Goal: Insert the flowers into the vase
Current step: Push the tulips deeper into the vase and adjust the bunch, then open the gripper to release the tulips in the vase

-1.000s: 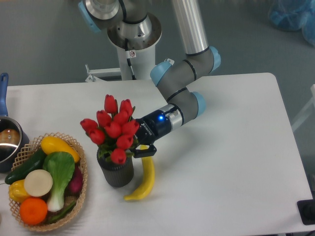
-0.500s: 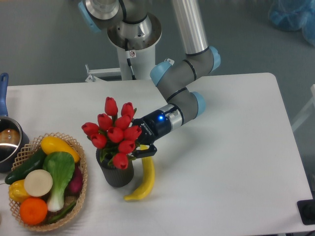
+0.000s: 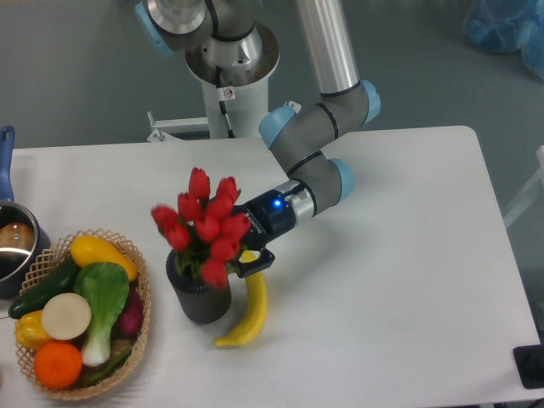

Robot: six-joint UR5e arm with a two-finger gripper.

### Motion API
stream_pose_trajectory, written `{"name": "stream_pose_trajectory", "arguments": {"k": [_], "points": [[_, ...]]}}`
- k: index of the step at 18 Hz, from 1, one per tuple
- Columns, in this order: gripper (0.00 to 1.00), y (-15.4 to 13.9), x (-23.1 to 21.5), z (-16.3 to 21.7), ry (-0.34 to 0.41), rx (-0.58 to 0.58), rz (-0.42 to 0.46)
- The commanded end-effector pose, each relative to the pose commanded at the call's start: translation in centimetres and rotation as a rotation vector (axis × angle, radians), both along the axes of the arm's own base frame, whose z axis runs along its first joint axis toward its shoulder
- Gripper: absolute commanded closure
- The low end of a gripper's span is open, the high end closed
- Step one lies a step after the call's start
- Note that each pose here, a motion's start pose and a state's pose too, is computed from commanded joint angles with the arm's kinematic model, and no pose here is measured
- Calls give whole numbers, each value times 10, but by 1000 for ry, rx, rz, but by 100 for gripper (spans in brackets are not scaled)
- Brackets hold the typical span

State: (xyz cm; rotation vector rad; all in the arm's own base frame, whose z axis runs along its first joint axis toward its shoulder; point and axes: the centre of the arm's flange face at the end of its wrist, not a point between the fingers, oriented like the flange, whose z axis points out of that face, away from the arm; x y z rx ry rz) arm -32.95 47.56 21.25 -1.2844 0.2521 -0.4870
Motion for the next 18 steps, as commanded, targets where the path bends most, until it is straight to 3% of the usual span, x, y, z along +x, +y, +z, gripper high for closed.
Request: {"name": "stream_pose_trajectory", "arguments": {"k": [2, 4, 18], "points": [[22, 0, 0, 0, 1, 1, 0], [3, 0, 0, 0, 0, 0, 0], [0, -5, -2, 0, 47, -39, 1]]}}
